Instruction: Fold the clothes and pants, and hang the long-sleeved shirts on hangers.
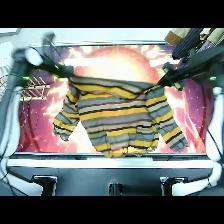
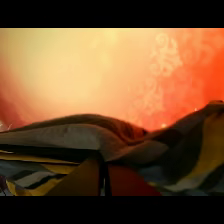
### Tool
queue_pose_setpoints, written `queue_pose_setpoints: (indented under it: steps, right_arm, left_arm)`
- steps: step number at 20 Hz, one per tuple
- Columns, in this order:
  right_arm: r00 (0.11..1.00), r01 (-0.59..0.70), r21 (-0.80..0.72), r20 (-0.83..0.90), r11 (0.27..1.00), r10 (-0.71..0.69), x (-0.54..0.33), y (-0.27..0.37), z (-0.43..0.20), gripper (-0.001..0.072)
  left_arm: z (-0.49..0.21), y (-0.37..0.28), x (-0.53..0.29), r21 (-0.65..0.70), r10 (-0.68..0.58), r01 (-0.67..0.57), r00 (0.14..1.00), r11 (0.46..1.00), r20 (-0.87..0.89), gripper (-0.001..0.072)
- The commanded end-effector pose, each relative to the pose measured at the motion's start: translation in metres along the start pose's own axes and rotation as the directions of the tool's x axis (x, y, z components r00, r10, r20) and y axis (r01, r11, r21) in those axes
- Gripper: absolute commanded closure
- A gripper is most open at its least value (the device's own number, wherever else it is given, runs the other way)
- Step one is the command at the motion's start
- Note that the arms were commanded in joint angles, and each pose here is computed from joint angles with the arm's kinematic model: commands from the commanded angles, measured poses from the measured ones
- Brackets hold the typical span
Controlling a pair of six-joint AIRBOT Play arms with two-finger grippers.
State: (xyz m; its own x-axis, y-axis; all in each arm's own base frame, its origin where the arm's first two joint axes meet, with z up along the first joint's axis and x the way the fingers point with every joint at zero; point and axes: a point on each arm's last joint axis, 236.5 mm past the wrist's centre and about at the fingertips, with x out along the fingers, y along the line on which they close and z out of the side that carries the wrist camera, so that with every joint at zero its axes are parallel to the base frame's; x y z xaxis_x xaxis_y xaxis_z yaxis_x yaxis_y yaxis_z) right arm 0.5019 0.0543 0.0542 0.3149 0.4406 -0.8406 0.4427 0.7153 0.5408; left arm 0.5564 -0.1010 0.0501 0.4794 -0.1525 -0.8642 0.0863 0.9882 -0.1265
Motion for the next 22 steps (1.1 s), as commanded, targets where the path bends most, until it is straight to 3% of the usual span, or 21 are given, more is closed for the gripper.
queue_pose_setpoints:
  steps: [1,2,3,4,6,7,10,13,17,19,22]
  right_arm:
    - [0.996,-0.073,0.094,-0.036,0.993,0.077,0.103,-0.014,0.025,0.0677]
    - [0.996,-0.09,0.112,-0.005,0.99,0.091,0.113,-0.015,0.035,0.0674]
    - [0.994,-0.107,0.122,0.034,0.987,0.104,0.119,-0.015,0.045,0.0611]
    - [0.992,-0.115,0.118,0.068,0.986,0.108,0.119,-0.014,0.053,0.0517]
    - [0.989,-0.124,0.061,0.088,0.99,0.118,0.112,-0.011,0.058,0.0361]
    - [0.99,-0.125,0.003,0.07,0.992,0.124,0.103,-0.007,0.053,0.0284]
    - [0.995,-0.095,-0.265,-0.02,0.96,0.093,0.045,-0.011,0.026,0.0258]
    - [0.999,-0.045,-0.402,-0.02,0.914,0.041,-0.032,-0.032,0.014,0.0258]
    - [0.998,-0.06,-0.284,-0.015,0.957,0.059,-0.083,-0.089,-0.023,0.0254]
    - [0.991,-0.09,-0.17,-0.113,0.981,0.071,-0.059,-0.122,-0.083,0.0212]
    - [0.966,-0.098,-0.049,-0.247,0.994,0.083,-0.012,-0.153,-0.176,0.0213]
  left_arm:
    - [-0.043,0.001,0.089,-0.039,-0.019,0.013,0.989,0.999,-0.146,0.0687]
    - [-0.046,-0.002,0.097,-0.046,-0.029,0.022,0.988,0.999,-0.155,0.0687]
    - [-0.046,-0.004,0.101,-0.044,-0.033,0.026,0.988,0.999,-0.15,0.0678]
    - [-0.043,-0.005,0.104,-0.043,-0.034,0.028,0.99,0.999,-0.137,0.0566]
    - [-0.039,-0.003,0.101,-0.044,-0.033,0.028,0.991,0.999,-0.127,0.0049]
    - [-0.038,0.002,0.094,-0.045,-0.03,0.024,0.99,0.999,-0.137,-0.0013]
    - [-0.034,0.031,0.055,0.028,-0.012,0.017,0.984,0.999,-0.177,-0.0013]
    - [-0.024,0.065,0.004,-0.078,-0.077,0.066,0.986,0.995,-0.147,-0.0013]
    - [-0.065,0.087,-0.041,-0.19,-0.187,0.157,0.971,0.969,-0.151,-0.0013]
    - [-0.116,0.076,-0.049,-0.267,-0.275,0.221,0.944,0.938,-0.183,-0.0013]
    - [-0.201,0.045,-0.056,-0.367,-0.359,0.257,0.901,0.894,-0.244,-0.0013]
